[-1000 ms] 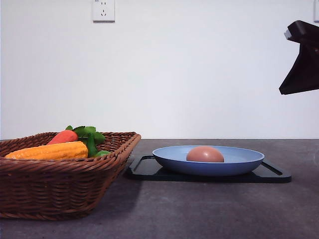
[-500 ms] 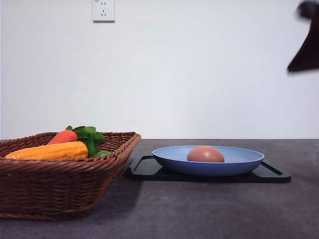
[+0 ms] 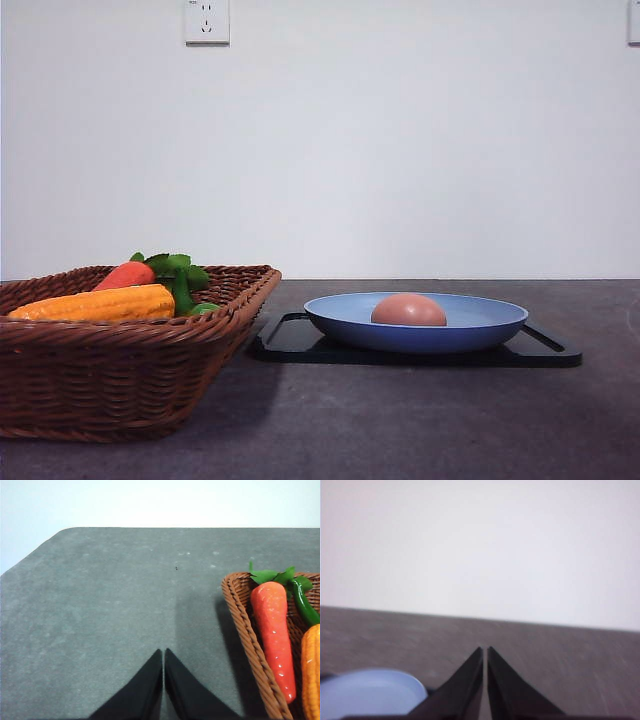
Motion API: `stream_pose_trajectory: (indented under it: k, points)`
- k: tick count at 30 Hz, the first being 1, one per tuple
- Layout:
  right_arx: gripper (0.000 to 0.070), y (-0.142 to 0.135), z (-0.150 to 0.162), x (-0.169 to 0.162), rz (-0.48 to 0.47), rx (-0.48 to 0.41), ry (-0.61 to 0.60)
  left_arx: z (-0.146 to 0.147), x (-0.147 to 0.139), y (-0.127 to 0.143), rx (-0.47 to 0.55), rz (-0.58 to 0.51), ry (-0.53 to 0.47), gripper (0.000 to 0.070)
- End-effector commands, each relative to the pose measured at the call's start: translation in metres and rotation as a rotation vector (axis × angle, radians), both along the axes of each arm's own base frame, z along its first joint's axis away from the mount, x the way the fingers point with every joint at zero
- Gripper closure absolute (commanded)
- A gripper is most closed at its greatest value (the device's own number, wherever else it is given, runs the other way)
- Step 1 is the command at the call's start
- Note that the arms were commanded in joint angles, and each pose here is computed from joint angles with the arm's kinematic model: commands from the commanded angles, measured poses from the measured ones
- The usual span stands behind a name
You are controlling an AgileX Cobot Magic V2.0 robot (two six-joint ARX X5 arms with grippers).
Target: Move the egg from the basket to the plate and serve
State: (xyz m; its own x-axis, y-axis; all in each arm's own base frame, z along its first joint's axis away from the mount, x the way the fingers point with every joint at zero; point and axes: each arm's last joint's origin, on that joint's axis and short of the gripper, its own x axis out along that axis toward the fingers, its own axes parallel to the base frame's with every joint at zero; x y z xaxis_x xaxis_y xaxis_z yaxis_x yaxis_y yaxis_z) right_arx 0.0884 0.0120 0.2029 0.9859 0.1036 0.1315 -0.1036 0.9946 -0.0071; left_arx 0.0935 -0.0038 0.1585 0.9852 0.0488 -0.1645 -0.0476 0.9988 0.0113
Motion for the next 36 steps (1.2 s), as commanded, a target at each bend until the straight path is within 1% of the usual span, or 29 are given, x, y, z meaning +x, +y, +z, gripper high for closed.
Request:
stream_pose_trajectory:
  k: [1,3,6,11,12,14,18,36]
  points:
    - [0.07,-0.002,-0.008,0.003,-0.015,0.041,0.03,-0.002,0.0,0.0,0.009,-0.001,0.002,0.07]
    - [0.07,-0.004,-0.02,0.006,-0.029,0.066,0.085,-0.002,0.001,0.0,0.008,-0.001,-0.004,0.07]
    - [0.07,-0.006,-0.036,0.009,-0.021,0.1,0.14,-0.002,0.001,0.0,0.008,-0.001,-0.005,0.07]
    - [0.07,-0.008,-0.054,0.008,-0.038,0.129,0.32,-0.002,0.001,0.0,0.008,-0.001,-0.005,0.07]
    - [0.07,-0.008,-0.055,0.008,-0.04,0.144,0.338,-0.001,0.001,0.0,0.008,-0.001,-0.005,0.07]
    - [0.07,-0.007,-0.053,0.008,-0.037,0.169,0.329,-0.001,0.001,0.0,0.008,-0.001,-0.005,0.07]
    - [0.07,-0.008,-0.051,0.009,-0.046,0.166,0.302,-0.002,0.001,0.0,0.008,-0.001,-0.005,0.07]
    - [0.07,-0.008,-0.051,0.009,-0.045,0.166,0.303,-0.002,0.001,0.0,0.008,-0.001,-0.005,0.07]
